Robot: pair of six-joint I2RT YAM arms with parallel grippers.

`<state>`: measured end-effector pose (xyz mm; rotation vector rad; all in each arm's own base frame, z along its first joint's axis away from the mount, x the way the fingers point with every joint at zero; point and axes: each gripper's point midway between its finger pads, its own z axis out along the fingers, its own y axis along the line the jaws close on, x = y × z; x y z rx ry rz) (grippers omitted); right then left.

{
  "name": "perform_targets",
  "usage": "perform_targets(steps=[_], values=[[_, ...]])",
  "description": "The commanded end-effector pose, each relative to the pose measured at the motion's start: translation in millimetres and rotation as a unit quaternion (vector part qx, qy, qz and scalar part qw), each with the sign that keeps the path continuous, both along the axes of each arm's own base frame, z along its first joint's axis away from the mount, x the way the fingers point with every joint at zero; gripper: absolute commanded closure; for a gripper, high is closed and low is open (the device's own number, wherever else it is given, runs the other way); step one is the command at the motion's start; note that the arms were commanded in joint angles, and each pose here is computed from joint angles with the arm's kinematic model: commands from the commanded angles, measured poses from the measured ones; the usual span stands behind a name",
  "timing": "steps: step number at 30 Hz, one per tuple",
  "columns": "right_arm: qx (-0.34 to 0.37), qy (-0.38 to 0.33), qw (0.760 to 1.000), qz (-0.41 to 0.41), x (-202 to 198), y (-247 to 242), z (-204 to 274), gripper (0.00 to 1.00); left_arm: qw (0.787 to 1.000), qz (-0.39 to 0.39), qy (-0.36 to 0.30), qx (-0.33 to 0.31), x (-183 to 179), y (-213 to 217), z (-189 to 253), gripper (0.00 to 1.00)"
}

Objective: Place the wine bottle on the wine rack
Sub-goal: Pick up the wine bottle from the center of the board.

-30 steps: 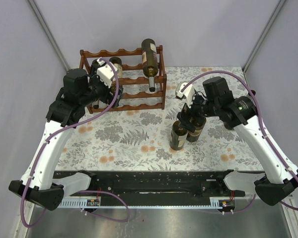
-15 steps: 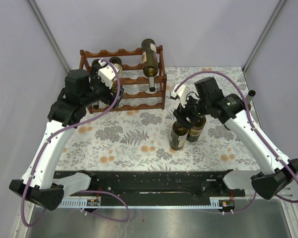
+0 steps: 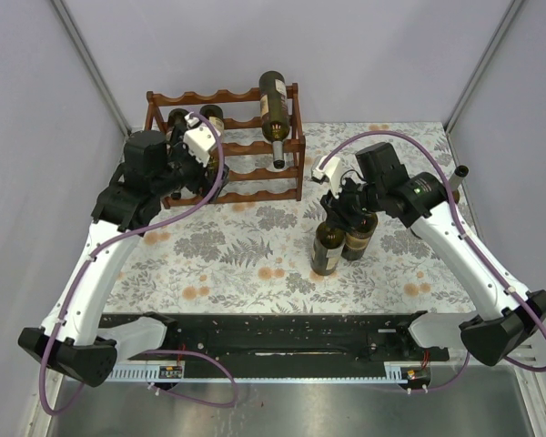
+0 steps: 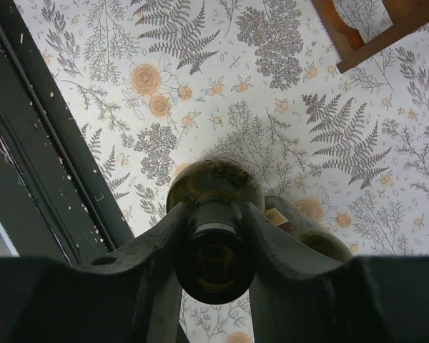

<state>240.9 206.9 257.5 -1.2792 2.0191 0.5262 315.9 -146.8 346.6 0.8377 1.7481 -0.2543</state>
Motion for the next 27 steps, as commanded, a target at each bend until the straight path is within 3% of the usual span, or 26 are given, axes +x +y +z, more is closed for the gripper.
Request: perform_targets(steps=[1,4,13,27], values=[[0.02,-0.014,1.0,0.005,4.3,6.7,14.5,0.81,0.999,-0.032,-0.003,-0.029,-4.9,-15.8,1.4,0.01],[0.036,-0.019,0.999,0.008,2.8,10.5,26.8,1.0,0.997,-0.061,0.015,-0.045,-10.5,-27.8,-7.2,0.01],[0.09,-0.038,0.995,0.027,0.3,24.7,80.2,1.0,0.974,-0.193,0.064,-0.104,-36.8,-78.4,-22.8,0.01],[0.142,-0.056,0.987,0.048,-15.2,31.2,139.0,1.0,0.958,-0.241,0.075,-0.137,-38.2,-103.0,-0.4,0.01]])
